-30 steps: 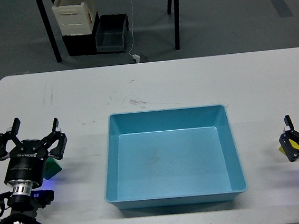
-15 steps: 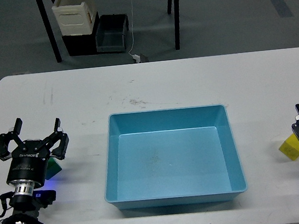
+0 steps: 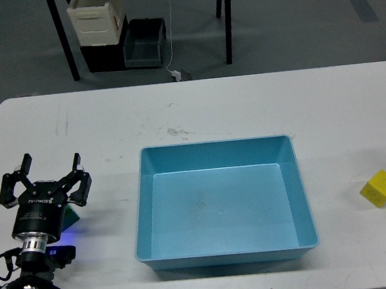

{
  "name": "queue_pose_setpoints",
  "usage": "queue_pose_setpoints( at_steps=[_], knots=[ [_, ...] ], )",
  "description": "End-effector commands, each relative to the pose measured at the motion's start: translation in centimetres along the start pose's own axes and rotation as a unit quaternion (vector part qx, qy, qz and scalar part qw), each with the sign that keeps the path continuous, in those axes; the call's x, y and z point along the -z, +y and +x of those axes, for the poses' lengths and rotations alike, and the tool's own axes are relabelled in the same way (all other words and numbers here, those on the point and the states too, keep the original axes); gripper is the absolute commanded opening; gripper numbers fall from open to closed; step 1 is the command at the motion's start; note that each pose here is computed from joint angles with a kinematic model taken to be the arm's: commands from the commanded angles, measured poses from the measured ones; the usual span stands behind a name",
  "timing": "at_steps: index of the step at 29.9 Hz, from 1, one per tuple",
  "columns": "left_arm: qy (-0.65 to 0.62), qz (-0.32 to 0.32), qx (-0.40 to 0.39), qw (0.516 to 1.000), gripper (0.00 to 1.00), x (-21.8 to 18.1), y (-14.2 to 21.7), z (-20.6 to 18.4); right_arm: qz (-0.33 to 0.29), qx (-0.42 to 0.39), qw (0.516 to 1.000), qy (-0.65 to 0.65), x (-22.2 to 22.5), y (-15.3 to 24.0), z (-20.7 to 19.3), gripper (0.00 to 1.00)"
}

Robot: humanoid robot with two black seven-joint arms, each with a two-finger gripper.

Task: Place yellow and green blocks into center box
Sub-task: 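Lower the right gripper onto the yellow cube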

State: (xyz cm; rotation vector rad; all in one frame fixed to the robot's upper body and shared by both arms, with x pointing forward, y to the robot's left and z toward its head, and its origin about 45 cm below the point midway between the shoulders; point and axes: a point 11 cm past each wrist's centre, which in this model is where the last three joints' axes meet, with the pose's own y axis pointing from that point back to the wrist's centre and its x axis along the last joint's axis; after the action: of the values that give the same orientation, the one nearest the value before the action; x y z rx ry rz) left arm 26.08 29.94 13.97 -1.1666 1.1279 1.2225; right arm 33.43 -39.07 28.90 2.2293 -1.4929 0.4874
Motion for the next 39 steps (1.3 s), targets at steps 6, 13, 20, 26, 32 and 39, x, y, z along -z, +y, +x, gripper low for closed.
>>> queue_pose_setpoints(
  at_steps=[6,13,20,26,32,39],
  knots=[
    [0.001,-0.002,-0.003,1.0,1.0,0.0,0.0,0.3,0.064,0.182,0.936,0.294,1.2,0.2,-1.6,1.0],
    [0.003,-0.004,-0.006,1.0,1.0,0.2,0.1,0.5,-0.066,0.285,0.851,0.436,-2.4,4.2,0.8,0.99],
    [0.012,-0.006,-0.007,1.0,1.0,0.7,0.1,0.7,-0.104,0.376,0.777,0.493,-6.2,5.5,-1.8,0.99],
    [0.009,-0.009,-0.012,1.0,1.0,0.6,0.0,1.1,-0.118,0.424,0.734,0.518,-7.9,5.8,-2.8,0.99],
    [0.005,-0.011,-0.015,1.0,1.0,0.4,-0.1,1.4,-0.136,0.445,0.711,0.528,-8.5,4.4,-2.4,1.0],
    [0.012,-0.014,-0.019,1.0,1.0,0.8,0.0,1.7,-0.128,0.465,0.705,0.52,-8.4,1.3,-4.2,1.0]
  ],
)
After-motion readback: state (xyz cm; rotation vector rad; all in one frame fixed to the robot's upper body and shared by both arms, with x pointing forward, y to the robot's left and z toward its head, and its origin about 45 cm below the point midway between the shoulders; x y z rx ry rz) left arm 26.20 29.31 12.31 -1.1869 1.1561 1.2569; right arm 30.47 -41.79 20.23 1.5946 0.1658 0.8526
